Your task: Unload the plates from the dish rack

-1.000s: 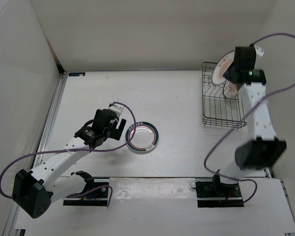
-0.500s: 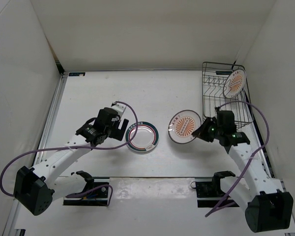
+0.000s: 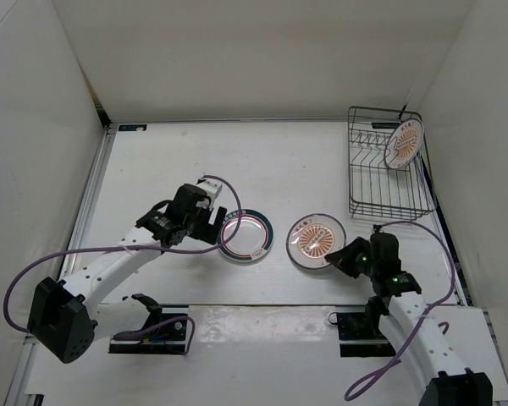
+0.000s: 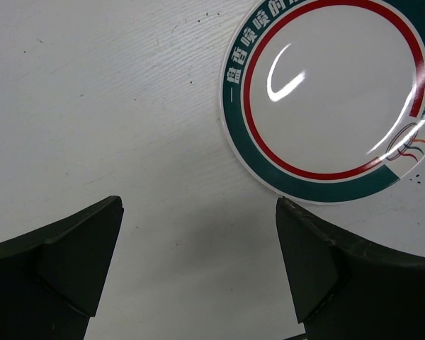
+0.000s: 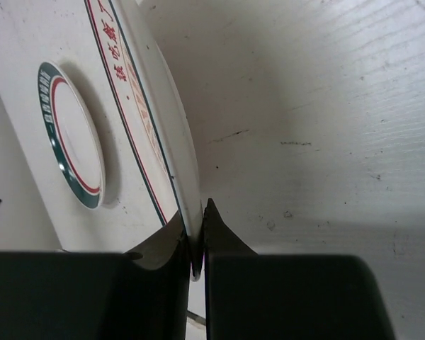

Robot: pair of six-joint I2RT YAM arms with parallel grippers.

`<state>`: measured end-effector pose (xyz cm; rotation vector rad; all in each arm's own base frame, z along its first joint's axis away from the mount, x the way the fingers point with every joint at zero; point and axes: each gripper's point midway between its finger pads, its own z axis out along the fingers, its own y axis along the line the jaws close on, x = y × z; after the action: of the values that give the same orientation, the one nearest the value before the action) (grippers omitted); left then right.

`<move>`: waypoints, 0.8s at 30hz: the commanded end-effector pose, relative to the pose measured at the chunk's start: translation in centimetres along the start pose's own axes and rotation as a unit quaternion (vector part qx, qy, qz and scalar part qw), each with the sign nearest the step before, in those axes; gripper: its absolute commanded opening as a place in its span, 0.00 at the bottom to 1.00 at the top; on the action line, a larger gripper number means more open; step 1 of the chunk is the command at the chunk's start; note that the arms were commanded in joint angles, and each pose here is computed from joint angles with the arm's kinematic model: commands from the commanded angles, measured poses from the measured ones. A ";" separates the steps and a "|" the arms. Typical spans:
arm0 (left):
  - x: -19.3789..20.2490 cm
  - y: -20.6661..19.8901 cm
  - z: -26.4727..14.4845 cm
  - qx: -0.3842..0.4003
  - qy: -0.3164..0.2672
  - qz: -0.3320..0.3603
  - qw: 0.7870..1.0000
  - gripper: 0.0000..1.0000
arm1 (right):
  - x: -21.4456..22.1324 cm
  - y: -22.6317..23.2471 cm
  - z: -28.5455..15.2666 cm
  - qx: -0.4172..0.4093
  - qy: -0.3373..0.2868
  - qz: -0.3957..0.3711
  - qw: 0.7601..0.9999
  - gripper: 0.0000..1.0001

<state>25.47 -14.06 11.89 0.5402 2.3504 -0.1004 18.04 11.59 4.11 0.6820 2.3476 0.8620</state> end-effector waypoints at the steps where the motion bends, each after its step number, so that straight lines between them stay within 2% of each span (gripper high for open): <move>1: -1.4 -0.8 -0.7 0.020 -0.013 -0.011 1.000 1.00 | 1.2 -3.6 1.1 0.054 -0.008 0.064 0.996 0.00; 3: -1.3 -0.9 -0.6 0.022 -0.010 -0.009 1.000 1.00 | 1.8 -4.9 1.4 0.074 -0.011 0.096 0.993 0.02; 5: -1.2 -0.8 -0.6 0.020 -0.010 -0.011 1.000 1.00 | 2.7 -6.3 1.8 0.093 -0.007 0.128 0.987 0.10; 6: -1.3 -0.8 -0.6 0.020 -0.011 -0.010 1.000 1.00 | 2.6 -6.2 1.9 0.090 -0.009 0.132 0.987 0.19; 11: -1.3 -0.8 -0.6 0.019 -0.011 -0.011 1.000 1.00 | 4.5 -8.6 1.7 0.133 0.011 0.159 0.978 0.37; 16: -1.4 -0.8 -0.6 0.019 -0.011 -0.011 1.000 1.00 | 5.3 -9.6 0.9 0.170 0.017 0.188 0.967 0.40; 19: -1.3 -0.8 -0.6 0.018 -0.010 -0.010 1.000 1.00 | 4.7 -7.8 0.1 0.163 0.027 0.197 0.966 0.42; 23: -1.3 -0.5 -0.7 0.014 -0.010 -0.009 1.000 1.00 | 3.7 -6.0 -2.4 0.185 0.033 0.178 0.966 0.51; 24: -1.4 -0.6 -0.7 0.015 -0.011 -0.009 1.000 1.00 | 4.4 -6.4 -3.7 0.213 0.048 0.179 0.959 0.53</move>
<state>25.10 -14.40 11.60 0.5435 2.3760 -0.1279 16.19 10.65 2.31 1.1837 2.3558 0.8227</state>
